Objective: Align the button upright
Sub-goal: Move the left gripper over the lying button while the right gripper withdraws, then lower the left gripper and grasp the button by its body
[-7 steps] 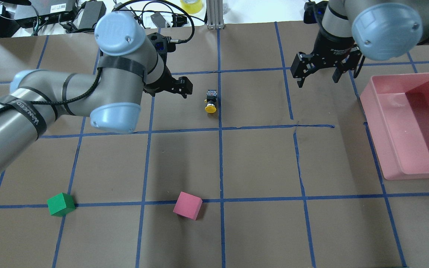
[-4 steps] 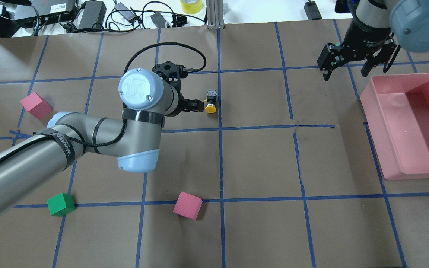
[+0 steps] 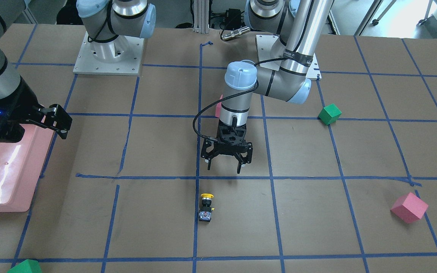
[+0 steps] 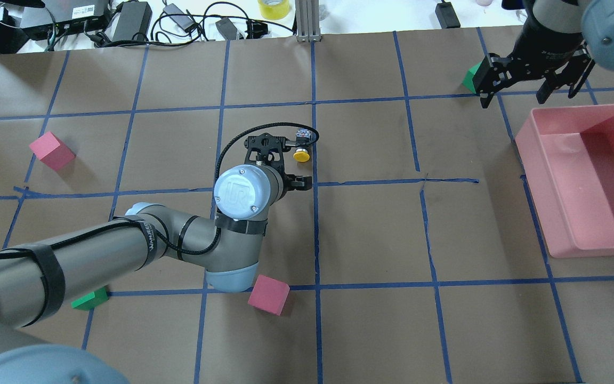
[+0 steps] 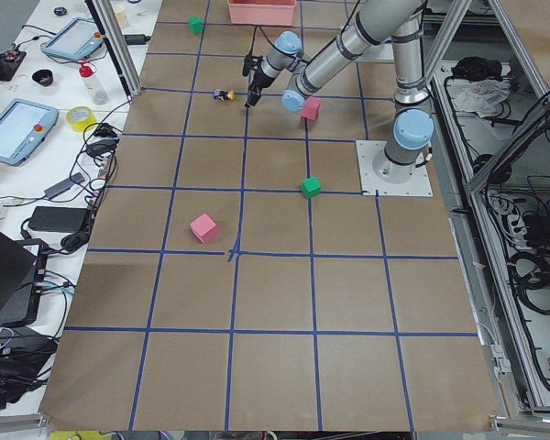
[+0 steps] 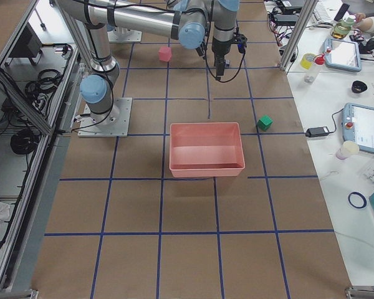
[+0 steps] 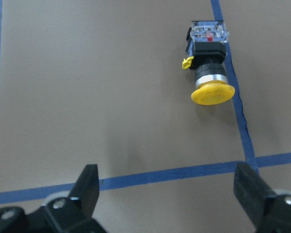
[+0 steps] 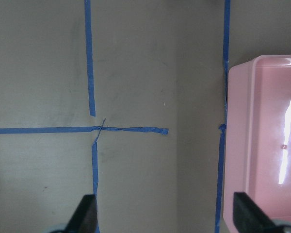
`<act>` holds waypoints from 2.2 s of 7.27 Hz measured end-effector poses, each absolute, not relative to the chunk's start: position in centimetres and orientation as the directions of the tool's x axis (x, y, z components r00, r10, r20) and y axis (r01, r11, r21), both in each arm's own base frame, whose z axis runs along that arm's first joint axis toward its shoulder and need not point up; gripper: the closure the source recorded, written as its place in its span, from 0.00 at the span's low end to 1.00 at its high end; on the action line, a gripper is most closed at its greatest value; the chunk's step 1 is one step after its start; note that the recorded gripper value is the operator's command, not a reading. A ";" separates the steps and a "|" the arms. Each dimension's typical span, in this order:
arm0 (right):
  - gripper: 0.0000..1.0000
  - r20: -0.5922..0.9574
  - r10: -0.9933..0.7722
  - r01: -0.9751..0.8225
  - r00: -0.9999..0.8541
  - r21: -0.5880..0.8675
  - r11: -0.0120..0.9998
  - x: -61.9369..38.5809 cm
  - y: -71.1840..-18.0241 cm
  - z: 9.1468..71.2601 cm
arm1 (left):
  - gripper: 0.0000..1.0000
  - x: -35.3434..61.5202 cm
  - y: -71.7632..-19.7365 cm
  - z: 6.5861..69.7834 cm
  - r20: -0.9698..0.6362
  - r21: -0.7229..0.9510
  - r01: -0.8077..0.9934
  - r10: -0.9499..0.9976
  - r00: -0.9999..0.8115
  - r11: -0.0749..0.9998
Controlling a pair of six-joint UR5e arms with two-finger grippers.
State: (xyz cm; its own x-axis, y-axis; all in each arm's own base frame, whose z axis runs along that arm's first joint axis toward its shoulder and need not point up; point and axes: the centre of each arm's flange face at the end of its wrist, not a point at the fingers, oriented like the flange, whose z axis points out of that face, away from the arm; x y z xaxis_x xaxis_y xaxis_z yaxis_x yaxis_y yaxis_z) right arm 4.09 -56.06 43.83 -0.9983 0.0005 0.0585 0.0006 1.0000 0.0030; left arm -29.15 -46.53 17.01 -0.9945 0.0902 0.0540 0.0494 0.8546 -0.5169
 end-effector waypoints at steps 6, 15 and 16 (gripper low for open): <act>0.00 0.054 0.002 0.001 -0.999 -0.007 1.000 4.2 -55.8 44.7 | 0.07 -31.5 -51.3 14.7 0.090 -0.610 0.027 0.103 -0.991 0.792; 0.00 0.039 -0.060 -0.061 -0.997 -0.022 0.998 8.8 -54.4 46.1 | 0.68 -32.0 -52.7 14.0 0.086 -0.623 0.038 0.116 -0.990 0.781; 0.00 0.037 -0.063 -0.063 -0.997 0.000 0.998 9.0 -54.1 45.9 | 0.70 -32.0 -52.7 14.3 0.083 -0.628 0.043 0.121 -0.989 0.777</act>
